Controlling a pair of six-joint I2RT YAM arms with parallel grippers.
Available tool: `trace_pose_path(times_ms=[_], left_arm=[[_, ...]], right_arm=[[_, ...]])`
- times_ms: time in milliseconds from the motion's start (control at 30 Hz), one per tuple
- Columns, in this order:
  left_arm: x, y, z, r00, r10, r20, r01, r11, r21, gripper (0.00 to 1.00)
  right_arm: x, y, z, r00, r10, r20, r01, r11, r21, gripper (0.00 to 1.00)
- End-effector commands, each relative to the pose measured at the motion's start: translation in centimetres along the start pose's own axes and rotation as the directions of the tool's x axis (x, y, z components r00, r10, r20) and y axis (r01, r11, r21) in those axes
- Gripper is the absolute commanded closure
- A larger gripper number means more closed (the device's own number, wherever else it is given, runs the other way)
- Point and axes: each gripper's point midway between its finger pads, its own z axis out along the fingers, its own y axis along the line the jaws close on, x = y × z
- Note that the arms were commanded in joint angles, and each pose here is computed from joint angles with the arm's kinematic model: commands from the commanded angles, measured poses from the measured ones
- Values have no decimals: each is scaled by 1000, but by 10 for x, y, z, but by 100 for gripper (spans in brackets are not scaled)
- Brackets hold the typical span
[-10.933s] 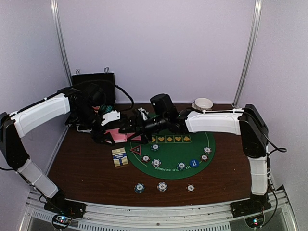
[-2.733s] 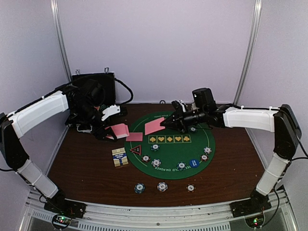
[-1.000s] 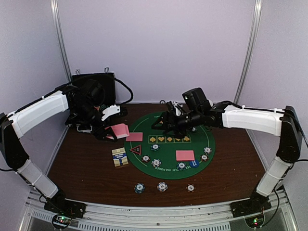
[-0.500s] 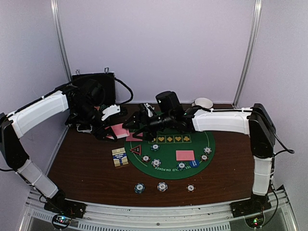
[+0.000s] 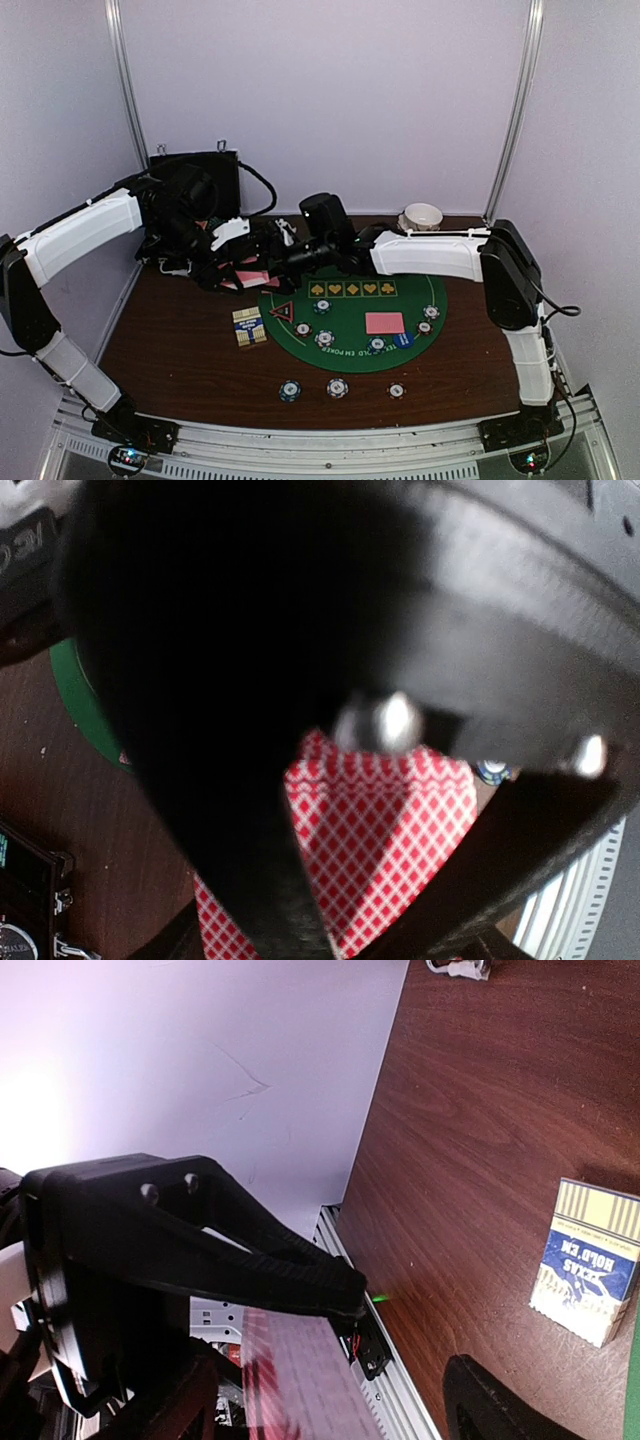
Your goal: Distribute texas hold em gaming equipment
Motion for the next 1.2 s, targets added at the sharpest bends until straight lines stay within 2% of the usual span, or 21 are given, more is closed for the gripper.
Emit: trace_pose_path(times_ms=[0,567,1033,1167], left_arm=[[-16,1,-13,998,30,62,-29,999,-20,92],[-21,1,-16,997,34,75,-32,999,-21,93],[-17,2,-13,998,31,61,-30,999,-21,93],[-15,3,-12,998,29,54,-28,999,-22,93]], right_arm=[[3,7,6,999,16,-39,-18,999,-34,21],[-7,-34,-39,998,61,17,-62,996,64,37],[-10,7,-65,999,8,33,-9,1000,23,59],[-9,16,-70,999,4,34,-4,1000,13,70]])
